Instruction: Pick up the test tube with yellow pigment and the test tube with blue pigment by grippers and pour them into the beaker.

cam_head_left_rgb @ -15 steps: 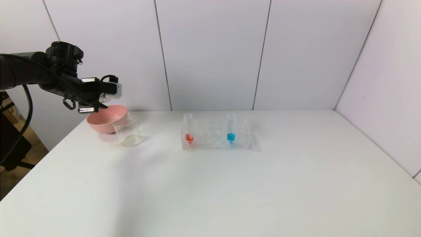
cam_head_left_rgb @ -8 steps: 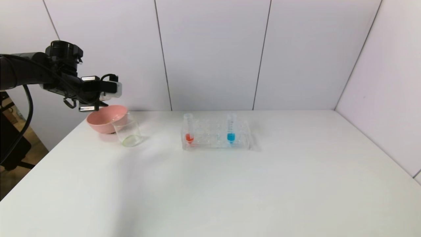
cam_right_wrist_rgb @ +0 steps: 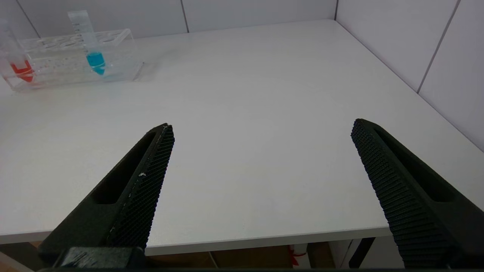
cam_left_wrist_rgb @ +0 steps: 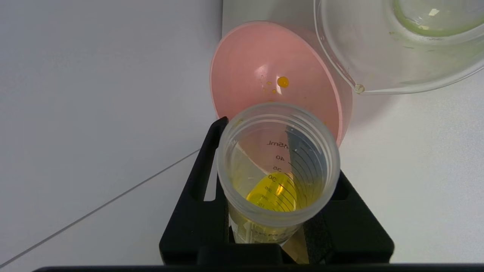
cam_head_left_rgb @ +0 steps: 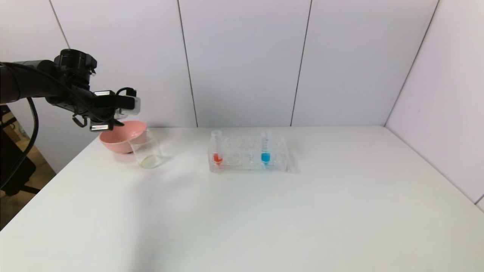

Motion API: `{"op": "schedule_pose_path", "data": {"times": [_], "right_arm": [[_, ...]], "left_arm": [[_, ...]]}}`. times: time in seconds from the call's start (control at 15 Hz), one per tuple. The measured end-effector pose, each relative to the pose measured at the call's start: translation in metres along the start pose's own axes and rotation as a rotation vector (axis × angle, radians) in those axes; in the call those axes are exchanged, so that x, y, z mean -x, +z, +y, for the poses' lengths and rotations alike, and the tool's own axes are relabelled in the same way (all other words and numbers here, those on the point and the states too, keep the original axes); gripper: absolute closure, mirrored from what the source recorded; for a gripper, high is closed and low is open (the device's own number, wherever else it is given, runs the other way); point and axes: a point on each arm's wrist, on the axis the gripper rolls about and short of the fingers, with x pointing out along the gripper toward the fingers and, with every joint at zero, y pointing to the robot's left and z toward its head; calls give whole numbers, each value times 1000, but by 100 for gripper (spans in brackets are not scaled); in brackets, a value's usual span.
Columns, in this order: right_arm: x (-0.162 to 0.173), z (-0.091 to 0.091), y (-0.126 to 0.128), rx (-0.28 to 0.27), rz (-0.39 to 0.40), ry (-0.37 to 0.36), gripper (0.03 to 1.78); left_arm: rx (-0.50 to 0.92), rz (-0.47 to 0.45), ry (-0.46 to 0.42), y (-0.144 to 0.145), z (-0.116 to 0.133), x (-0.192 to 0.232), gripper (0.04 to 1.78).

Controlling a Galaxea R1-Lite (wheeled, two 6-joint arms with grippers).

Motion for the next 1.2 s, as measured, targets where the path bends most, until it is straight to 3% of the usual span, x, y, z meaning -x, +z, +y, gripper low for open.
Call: {"op": "schedule_pose_path", "data": {"times": [1.2], "right_arm": [[0, 0, 0, 0, 0, 0, 10]], "left_arm": [[34, 32, -94, 0, -9, 2, 128]]}}
